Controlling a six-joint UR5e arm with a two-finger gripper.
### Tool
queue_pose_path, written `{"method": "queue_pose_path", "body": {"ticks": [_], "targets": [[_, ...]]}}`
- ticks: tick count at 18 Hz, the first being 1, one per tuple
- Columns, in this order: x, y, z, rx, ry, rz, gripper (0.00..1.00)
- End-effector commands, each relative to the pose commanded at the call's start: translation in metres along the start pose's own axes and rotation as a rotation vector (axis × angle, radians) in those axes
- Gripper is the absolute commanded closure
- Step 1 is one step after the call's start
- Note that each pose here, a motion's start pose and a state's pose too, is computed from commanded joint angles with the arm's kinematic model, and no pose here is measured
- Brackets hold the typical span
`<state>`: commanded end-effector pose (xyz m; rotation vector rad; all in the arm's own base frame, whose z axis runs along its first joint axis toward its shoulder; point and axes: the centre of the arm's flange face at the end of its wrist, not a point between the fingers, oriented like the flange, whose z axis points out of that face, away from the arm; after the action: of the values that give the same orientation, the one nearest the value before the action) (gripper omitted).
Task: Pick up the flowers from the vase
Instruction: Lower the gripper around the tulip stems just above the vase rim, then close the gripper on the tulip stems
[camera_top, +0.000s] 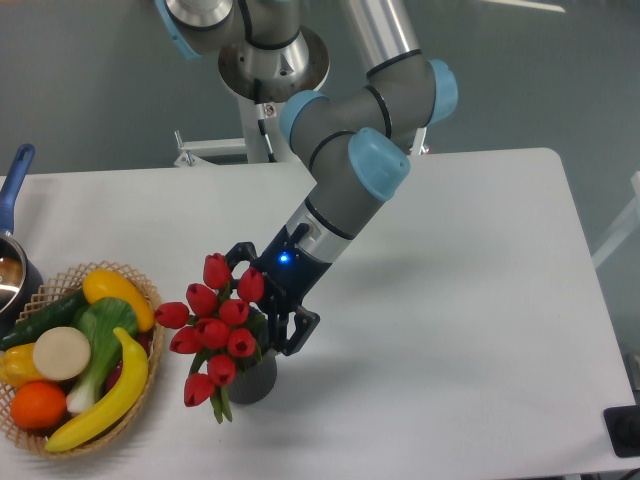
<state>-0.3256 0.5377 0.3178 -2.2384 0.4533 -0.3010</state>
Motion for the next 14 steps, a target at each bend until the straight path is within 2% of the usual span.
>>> {"method": "queue_pose_path", "body": {"ticks": [7,14], "targets": [[-0.0049,0.002,0.0072,0.008,-0.008,0.019,0.01],[-0.0072,0.0004,0.007,0.014,-0.014,0.027,0.26]]}}
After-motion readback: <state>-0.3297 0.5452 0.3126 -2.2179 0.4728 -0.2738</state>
